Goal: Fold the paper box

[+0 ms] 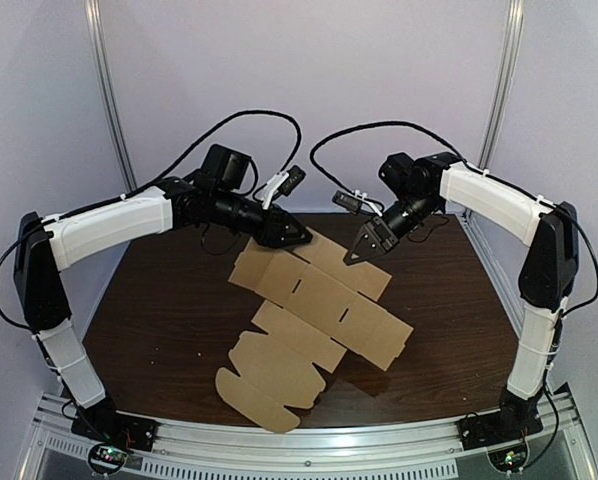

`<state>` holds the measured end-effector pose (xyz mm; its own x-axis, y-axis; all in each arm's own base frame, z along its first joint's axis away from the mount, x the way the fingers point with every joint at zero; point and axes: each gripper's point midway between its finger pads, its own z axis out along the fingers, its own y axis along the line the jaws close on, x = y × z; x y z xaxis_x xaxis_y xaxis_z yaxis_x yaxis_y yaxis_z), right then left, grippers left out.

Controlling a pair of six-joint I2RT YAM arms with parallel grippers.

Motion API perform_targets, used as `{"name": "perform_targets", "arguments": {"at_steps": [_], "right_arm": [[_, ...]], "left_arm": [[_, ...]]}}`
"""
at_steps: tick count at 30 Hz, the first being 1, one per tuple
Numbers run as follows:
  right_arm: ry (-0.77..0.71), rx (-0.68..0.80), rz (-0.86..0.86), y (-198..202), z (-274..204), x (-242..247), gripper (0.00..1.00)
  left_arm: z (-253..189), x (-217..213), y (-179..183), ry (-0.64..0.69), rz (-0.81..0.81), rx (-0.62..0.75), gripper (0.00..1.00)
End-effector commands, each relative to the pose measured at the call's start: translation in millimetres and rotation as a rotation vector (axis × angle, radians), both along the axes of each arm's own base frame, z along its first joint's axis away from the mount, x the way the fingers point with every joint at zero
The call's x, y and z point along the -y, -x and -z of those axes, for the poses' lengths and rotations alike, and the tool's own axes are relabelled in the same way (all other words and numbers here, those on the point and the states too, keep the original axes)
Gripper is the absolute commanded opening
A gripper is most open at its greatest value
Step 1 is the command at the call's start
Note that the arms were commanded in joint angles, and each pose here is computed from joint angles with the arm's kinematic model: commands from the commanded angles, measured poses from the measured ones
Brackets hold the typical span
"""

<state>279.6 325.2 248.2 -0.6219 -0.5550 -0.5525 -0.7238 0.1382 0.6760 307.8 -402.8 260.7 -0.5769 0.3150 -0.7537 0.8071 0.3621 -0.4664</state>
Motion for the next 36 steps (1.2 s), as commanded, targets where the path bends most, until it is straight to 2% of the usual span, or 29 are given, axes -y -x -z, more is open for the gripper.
{"name": "perform_targets", "arguments": {"at_steps": [1,5,9,15,19,21,25,28,33,36], "right_arm": [[-0.019,0.024,0.067,-22,-5,0,0.00],[-0.010,0.014,0.107,-32,-1,3,0.00],[-0.021,0.010,0.119,-35,-3,4,0.00],[-0.058,0.008,0.092,-29,-9,3,0.00],[-0.082,0.029,0.056,-19,-12,6,0.00],[-0.068,0.055,0.041,-14,-9,11,0.00],[-0.042,0.119,0.015,-8,-1,20,0.00],[-0.053,0.149,-0.010,-4,-3,22,0.00],[-0.105,0.174,-0.092,16,-19,25,0.00],[-0.111,0.196,-0.162,34,-26,29,0.00]], "left_arm": [[-7,16,14,0.021,0.048,-0.007,0.32],[-8,24,24,0.029,0.070,-0.020,0.27],[-3,32,35,0.029,0.090,-0.032,0.27],[10,40,31,0.040,0.061,-0.056,0.37],[5,42,30,0.042,0.063,-0.050,0.39],[-15,32,37,0.009,0.086,0.001,0.41],[-68,-2,41,-0.044,0.045,0.214,0.51],[-80,-18,32,-0.118,0.010,0.322,0.57],[-66,-26,7,-0.223,-0.023,0.312,0.58],[-58,-30,-5,-0.230,-0.023,0.284,0.58]]}}
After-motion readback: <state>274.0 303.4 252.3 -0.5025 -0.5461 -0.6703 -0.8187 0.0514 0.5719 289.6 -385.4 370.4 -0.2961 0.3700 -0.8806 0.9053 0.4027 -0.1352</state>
